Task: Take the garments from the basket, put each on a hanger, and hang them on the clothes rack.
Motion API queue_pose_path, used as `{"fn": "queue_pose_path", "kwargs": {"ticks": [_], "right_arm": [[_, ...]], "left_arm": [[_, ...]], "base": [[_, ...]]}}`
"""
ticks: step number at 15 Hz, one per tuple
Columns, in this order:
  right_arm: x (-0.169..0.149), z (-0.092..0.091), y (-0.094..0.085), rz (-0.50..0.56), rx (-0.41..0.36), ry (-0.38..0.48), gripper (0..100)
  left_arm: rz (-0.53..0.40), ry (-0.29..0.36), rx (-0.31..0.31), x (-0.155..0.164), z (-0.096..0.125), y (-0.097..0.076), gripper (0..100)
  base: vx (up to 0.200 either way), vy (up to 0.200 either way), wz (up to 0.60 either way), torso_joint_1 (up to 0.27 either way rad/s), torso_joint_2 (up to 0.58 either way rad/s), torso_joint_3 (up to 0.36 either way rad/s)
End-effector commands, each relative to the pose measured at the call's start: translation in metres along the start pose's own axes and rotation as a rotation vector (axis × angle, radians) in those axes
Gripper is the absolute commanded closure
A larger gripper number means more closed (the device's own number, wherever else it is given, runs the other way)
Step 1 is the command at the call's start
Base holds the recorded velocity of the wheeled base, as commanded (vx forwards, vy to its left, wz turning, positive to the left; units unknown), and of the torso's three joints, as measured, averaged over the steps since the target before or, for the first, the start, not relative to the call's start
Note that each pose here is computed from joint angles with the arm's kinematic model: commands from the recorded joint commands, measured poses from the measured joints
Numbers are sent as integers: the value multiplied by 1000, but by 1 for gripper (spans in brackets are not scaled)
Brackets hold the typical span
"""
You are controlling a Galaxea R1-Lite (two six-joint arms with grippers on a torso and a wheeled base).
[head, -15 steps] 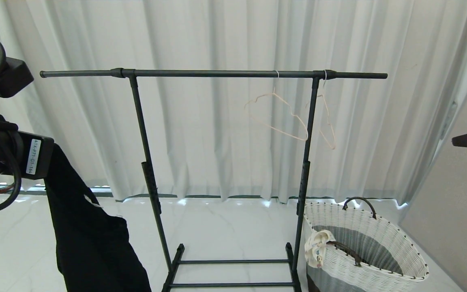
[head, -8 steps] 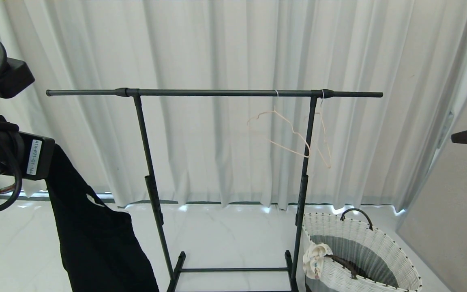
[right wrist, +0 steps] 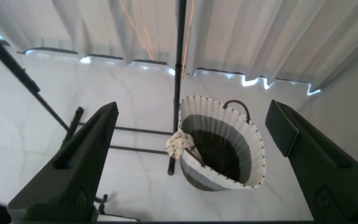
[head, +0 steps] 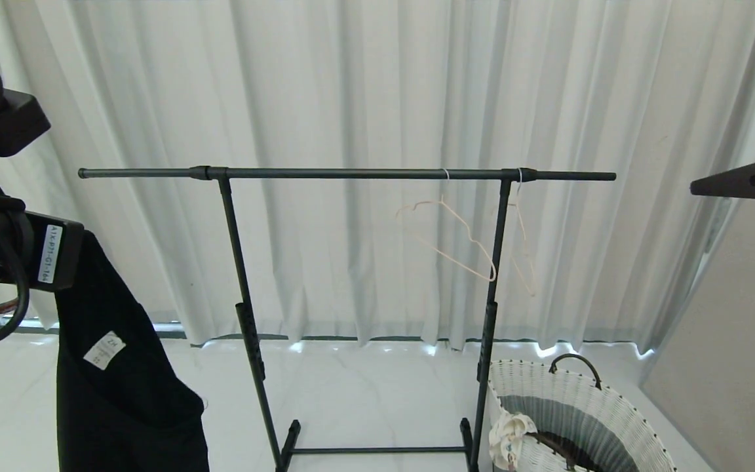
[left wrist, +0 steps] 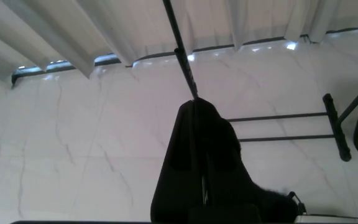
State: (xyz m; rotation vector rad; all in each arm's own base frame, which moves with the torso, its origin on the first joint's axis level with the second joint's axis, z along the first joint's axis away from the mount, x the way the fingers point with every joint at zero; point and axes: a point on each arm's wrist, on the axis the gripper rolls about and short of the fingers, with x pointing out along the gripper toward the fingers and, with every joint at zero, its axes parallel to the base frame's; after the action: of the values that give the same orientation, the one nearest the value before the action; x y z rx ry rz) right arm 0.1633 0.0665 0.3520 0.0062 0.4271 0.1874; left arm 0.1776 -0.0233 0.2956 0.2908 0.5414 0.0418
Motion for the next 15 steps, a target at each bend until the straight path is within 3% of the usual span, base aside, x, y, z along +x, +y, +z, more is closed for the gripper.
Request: {"fn": "queue_pose_path", "kwargs": {"ticks": [1,8,15], "right_arm": [[17,0,3,-6,-5,30,0],[58,1,7,-20,1,36,0],[139,-44,12,-42,2,88,0]], "left_arm": [[-5,-3,4,-1,0,-1,100],[-36,-21,21,-5,1,-7,100],[-30,-16,17,-4,1,-6,100]], "base": [[200,0,0,12,-32,-17],[200,0,0,9,0,-4],[200,0,0,2,6,2]]}}
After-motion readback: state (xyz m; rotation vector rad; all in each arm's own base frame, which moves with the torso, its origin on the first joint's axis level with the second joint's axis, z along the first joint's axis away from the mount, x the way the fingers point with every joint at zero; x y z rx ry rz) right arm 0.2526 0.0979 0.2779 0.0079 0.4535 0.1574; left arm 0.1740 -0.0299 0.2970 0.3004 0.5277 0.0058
